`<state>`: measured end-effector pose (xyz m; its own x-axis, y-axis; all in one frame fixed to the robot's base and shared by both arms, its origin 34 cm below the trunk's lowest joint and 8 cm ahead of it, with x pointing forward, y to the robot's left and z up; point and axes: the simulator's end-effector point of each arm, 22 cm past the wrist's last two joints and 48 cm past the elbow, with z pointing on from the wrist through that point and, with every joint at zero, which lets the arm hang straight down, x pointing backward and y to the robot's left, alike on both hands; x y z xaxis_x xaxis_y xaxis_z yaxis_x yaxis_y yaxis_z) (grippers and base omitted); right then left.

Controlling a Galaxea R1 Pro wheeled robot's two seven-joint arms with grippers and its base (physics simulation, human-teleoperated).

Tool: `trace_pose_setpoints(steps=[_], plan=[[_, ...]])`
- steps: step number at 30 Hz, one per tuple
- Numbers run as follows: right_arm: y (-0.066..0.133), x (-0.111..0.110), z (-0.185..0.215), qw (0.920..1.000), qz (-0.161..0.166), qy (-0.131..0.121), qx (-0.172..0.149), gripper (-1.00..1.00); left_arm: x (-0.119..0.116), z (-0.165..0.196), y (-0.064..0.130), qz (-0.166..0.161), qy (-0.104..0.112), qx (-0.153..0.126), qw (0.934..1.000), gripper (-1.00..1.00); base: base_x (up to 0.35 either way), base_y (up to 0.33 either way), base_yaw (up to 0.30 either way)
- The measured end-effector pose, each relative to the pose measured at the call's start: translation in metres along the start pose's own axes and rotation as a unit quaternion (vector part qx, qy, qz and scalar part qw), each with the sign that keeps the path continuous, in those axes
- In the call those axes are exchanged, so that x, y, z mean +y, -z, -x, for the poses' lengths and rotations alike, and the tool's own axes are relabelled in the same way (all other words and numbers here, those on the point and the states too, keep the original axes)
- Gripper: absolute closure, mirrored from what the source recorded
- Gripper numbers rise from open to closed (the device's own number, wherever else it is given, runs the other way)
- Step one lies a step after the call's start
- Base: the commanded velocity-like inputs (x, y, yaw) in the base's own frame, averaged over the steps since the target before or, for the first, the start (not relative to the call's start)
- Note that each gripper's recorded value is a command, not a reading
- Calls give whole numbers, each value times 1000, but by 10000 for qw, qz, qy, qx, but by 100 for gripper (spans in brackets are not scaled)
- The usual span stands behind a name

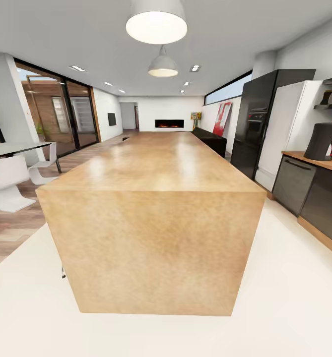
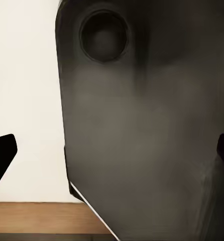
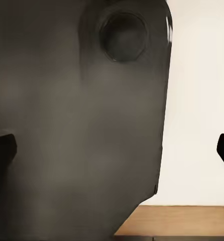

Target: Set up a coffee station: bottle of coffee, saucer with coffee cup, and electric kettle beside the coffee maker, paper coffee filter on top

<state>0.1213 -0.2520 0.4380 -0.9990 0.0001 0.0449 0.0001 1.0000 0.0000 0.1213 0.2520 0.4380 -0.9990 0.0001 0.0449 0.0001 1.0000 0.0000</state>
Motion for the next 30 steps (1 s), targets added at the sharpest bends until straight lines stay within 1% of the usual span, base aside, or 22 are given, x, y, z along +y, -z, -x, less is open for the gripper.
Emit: trace_pose_setpoints(steps=[1, 10, 16, 25, 29, 30], plan=[[0, 0, 0, 10000, 0, 0, 0, -100, 0, 0, 0, 0, 0, 0, 10000, -100, 0, 0, 0], [1, 35, 21, 9995, 213, -5, -221, -100, -1, 6, 0, 0, -14, -79, 10000, -100, 0, 0, 0], [2, 40, 24, 9994, 250, -11, -249, -100, -1, 7, 0, 0, -11, -86, 10000, -100, 0, 0, -34], [2, 42, 34, 9990, 279, -46, -359, -100, -3, 7, 0, -11, 15, -83, 10000, -100, 0, 0, -245], [3, 39, 39, 9985, 258, -150, -461, -100, -4, 7, 0, -20, 34, -79, 10000, -100, 0, 0, -266], [3, 36, 44, 9973, 239, -403, -572, -100, -3, 7, 0, -14, 41, -82, 10000, -100, 0, 0, -267]])
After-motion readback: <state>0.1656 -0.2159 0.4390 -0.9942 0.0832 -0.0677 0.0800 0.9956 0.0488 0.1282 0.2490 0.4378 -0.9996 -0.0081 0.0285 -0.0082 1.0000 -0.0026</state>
